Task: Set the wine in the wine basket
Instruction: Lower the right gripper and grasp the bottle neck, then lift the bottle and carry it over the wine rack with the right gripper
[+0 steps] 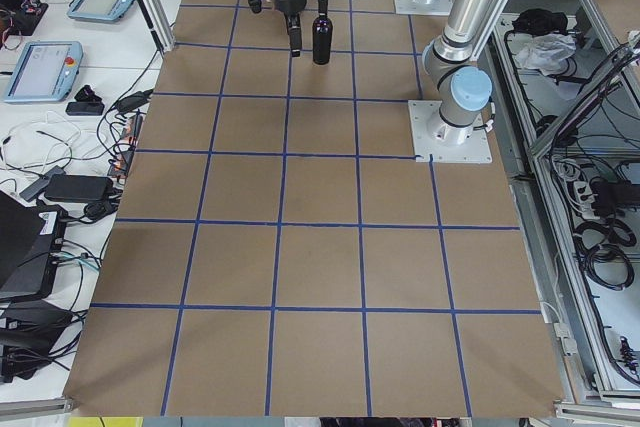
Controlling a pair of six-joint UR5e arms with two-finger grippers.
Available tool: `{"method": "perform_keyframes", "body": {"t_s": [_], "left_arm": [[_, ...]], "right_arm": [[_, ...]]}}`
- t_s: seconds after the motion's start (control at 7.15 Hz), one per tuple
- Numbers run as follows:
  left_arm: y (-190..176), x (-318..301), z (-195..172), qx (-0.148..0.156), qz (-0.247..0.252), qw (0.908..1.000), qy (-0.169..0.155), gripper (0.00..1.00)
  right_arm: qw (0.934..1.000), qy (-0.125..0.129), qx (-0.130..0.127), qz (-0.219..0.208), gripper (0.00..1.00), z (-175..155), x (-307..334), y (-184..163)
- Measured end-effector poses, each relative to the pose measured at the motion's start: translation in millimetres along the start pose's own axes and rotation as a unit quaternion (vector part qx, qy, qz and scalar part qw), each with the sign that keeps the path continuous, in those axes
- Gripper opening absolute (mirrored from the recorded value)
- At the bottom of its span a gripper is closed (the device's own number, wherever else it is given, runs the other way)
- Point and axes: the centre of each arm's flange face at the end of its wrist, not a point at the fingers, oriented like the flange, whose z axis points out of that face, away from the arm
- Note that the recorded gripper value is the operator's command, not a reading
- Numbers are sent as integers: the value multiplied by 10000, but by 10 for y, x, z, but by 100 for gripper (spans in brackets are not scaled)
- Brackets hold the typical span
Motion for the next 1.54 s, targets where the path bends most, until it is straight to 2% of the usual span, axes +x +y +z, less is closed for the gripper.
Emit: {"method": "perform_keyframes", "body": {"t_s": [0.14, 0.42, 0.56, 0.7, 1.12, 1.4, 1.54], "left_arm": [[11, -7, 3, -35, -3, 10000, -23, 100], [21, -12, -2, -47, -6, 10000, -39, 100], [20, -15, -2, -48, -9, 10000, -41, 100], [20, -20, -1, -51, -14, 10000, -41, 100], [13, -27, 13, -63, -20, 10000, -39, 100], [11, -28, 15, -64, -20, 10000, -39, 100], [9, -28, 18, -68, -20, 10000, -39, 100]], "right_arm": [[10000, -12, 29, -4, 51, -5, -2, -5], [10000, -24, 43, -8, 11, -5, -4, -6], [10000, -15, 21, -8, 10, 2, -5, 1], [10000, -10, 7, -10, 0, 5, -7, 7], [9998, -180, 69, 19, 0, -122, 18, -9], [9994, -289, 214, -2, 0, -536, 303, -18], [9994, -261, 222, -73, 0, -803, 647, -33]]}}
